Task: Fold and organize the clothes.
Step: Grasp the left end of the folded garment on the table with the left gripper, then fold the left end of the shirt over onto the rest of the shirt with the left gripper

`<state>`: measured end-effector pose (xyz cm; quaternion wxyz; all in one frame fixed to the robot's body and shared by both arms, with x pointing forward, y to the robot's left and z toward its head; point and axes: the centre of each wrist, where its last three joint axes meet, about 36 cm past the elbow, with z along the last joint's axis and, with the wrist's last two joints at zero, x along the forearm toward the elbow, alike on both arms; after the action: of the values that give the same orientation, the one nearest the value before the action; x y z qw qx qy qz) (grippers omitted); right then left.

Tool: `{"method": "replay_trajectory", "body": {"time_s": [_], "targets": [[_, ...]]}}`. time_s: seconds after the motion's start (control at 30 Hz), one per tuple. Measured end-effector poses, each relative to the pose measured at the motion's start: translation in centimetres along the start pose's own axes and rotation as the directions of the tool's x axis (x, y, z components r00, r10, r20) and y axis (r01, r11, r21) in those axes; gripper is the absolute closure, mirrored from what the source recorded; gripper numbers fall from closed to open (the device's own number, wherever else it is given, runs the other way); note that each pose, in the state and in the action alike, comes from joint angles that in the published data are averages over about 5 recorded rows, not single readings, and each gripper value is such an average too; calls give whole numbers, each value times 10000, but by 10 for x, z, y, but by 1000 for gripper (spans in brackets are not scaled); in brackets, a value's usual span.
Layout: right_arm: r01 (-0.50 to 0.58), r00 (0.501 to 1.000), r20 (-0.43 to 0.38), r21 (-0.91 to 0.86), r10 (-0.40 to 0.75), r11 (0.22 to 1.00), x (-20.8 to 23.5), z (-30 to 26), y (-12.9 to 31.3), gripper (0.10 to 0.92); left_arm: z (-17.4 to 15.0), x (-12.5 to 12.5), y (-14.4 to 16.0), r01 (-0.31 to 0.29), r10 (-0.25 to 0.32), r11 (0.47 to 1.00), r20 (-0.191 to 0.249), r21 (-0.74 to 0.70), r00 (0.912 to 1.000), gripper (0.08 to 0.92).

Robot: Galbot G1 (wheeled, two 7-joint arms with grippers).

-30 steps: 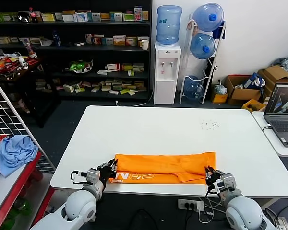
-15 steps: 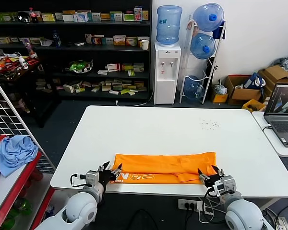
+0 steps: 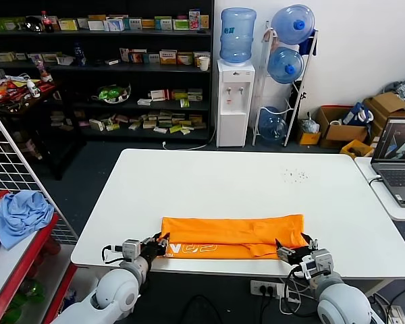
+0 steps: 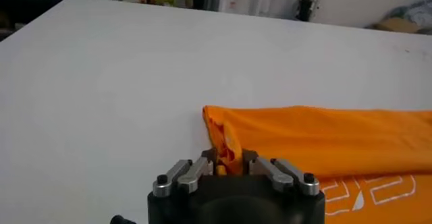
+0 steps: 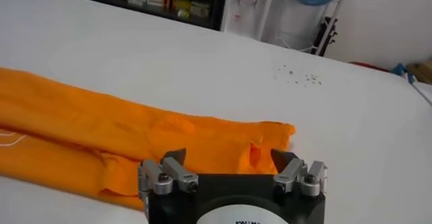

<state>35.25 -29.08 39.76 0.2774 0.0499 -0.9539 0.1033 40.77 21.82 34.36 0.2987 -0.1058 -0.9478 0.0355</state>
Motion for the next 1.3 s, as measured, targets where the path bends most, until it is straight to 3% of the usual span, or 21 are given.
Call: {"method": "replay_trajectory", "body": {"time_s": [0.23,0.47,0.57,0.73,0.83,0.9,1.03,1.3], "targets": [[-166,9991,393,-75,169,9998,-3,-2,0,200,-11,-2,10,105,-104,9999,194,-59,9998,869],[-425,9927,1121,-143,438,9990,-7,-1,0,200,-31,-3,53,1017,-999,9940,453,-395,9940,884],[-470,9893,1373,-156,487,9988,-8,0,2,200,-41,-1,82,1668,-1625,9837,652,-667,9846,884],[-520,9842,1687,-175,542,9985,-8,1,4,200,-57,8,131,2734,-2631,9551,976,-1143,9598,884],[-575,9813,1826,-186,600,9982,-9,2,6,200,-65,16,151,3163,-3026,9392,1133,-1336,9464,884],[-615,9796,1903,-192,641,9979,-10,2,7,200,-70,21,155,3272,-3117,9343,1210,-1416,9425,884],[-751,9765,2013,-164,768,9970,-12,4,8,200,-78,30,141,3034,-2855,9421,1331,-1429,9491,884],[-1148,9702,2131,-168,1157,9933,-16,11,3,200,-79,43,63,1323,-1254,9893,1042,-616,9866,884]]}}
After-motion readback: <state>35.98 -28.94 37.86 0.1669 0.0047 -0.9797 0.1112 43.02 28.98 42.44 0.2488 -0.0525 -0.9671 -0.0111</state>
